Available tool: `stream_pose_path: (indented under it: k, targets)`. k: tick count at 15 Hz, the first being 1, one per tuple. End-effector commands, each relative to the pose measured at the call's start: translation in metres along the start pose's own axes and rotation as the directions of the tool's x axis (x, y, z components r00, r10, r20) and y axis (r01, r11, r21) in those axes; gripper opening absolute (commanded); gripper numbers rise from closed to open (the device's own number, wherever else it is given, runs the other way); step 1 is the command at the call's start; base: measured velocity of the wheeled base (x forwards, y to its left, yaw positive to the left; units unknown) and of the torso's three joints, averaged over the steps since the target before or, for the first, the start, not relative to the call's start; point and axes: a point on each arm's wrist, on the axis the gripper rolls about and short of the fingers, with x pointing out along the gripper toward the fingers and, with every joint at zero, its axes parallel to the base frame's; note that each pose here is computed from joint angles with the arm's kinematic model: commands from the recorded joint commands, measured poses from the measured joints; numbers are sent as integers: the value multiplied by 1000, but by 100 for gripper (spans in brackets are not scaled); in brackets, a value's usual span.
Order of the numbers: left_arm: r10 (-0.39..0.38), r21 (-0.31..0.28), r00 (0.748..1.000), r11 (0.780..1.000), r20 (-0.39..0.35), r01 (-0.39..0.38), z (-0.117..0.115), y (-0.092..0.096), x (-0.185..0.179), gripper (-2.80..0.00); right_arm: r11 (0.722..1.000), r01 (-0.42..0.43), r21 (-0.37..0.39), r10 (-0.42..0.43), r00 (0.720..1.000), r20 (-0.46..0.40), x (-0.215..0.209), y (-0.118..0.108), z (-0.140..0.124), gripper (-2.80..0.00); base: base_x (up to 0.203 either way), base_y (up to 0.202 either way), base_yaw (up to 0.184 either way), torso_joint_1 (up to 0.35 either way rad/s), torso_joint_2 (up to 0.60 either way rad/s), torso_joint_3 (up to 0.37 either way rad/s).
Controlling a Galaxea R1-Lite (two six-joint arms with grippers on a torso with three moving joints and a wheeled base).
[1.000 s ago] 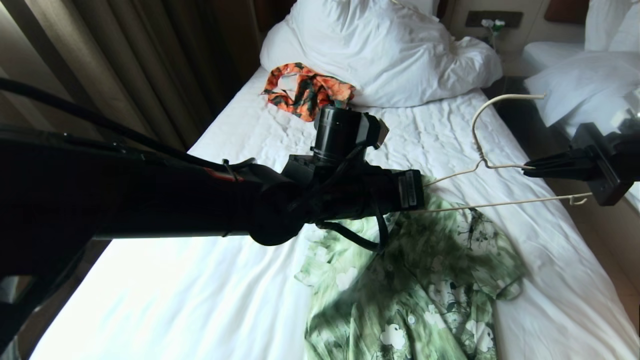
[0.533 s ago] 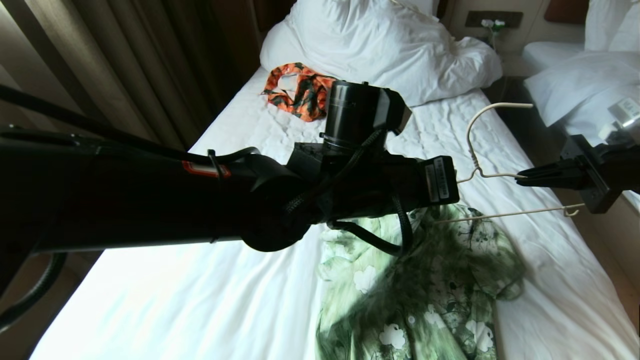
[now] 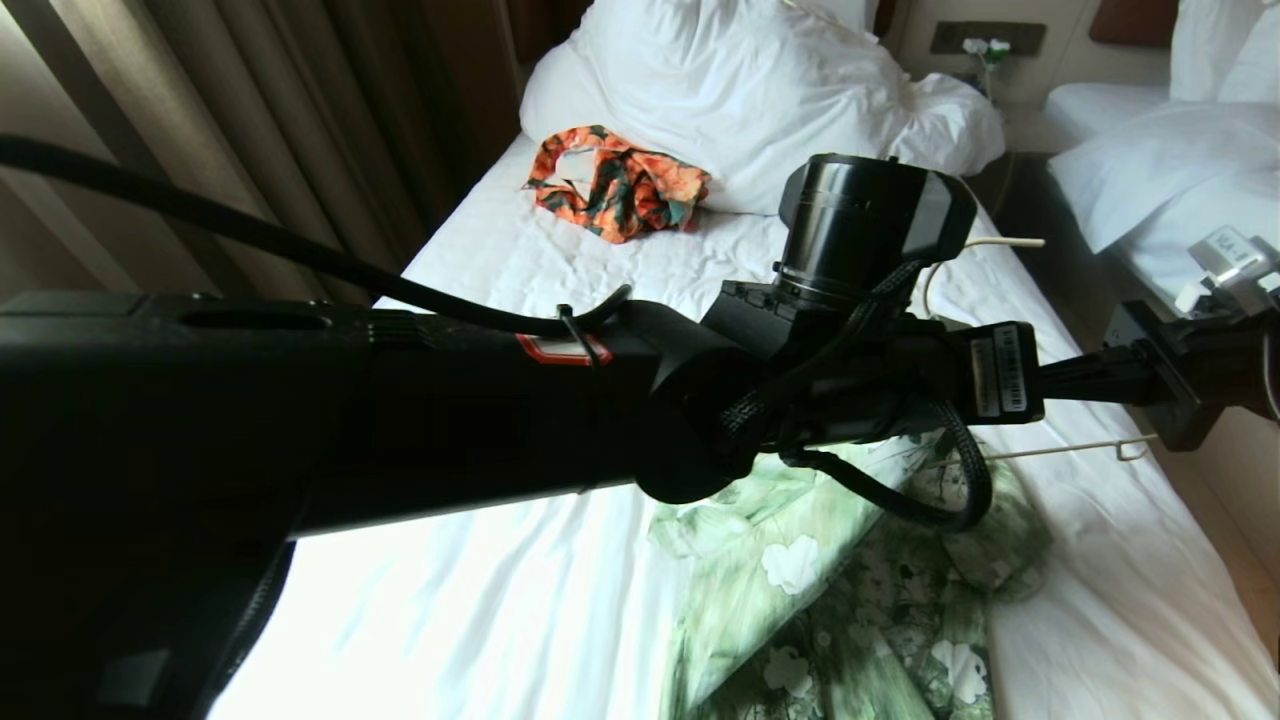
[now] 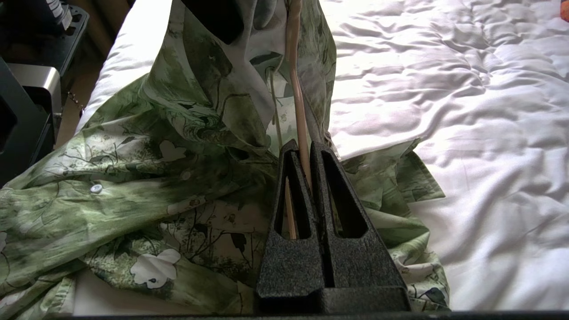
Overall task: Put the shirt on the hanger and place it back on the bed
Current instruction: Hook one side of the shirt onto the hanger
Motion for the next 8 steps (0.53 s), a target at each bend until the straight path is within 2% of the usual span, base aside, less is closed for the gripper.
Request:
stream_pose_path:
  k: [1, 4, 6, 8]
  targets:
    - [0, 64, 1000, 998, -13, 1, -10, -4, 15, -280, 1000, -1, 0, 1, 1000, 7, 1, 2, -6, -280, 0, 0, 0, 0, 0, 0]
    - [56, 121, 998, 991, -4, -55, -27, -26, 19, -280, 1000, 6, -15, -6, 1000, 6, 1, 1, -9, -280, 0, 0, 0, 0, 0, 0]
    - [48, 179, 999, 983, 16, -50, -27, -33, 17, -280, 1000, 2, -9, -2, 1000, 7, 2, 5, -8, -280, 0, 0, 0, 0, 0, 0]
    - [52, 192, 997, 979, 59, -62, -26, -41, 15, -280, 1000, -7, 2, 7, 1000, 9, 4, 11, -7, -280, 0, 0, 0, 0, 0, 0]
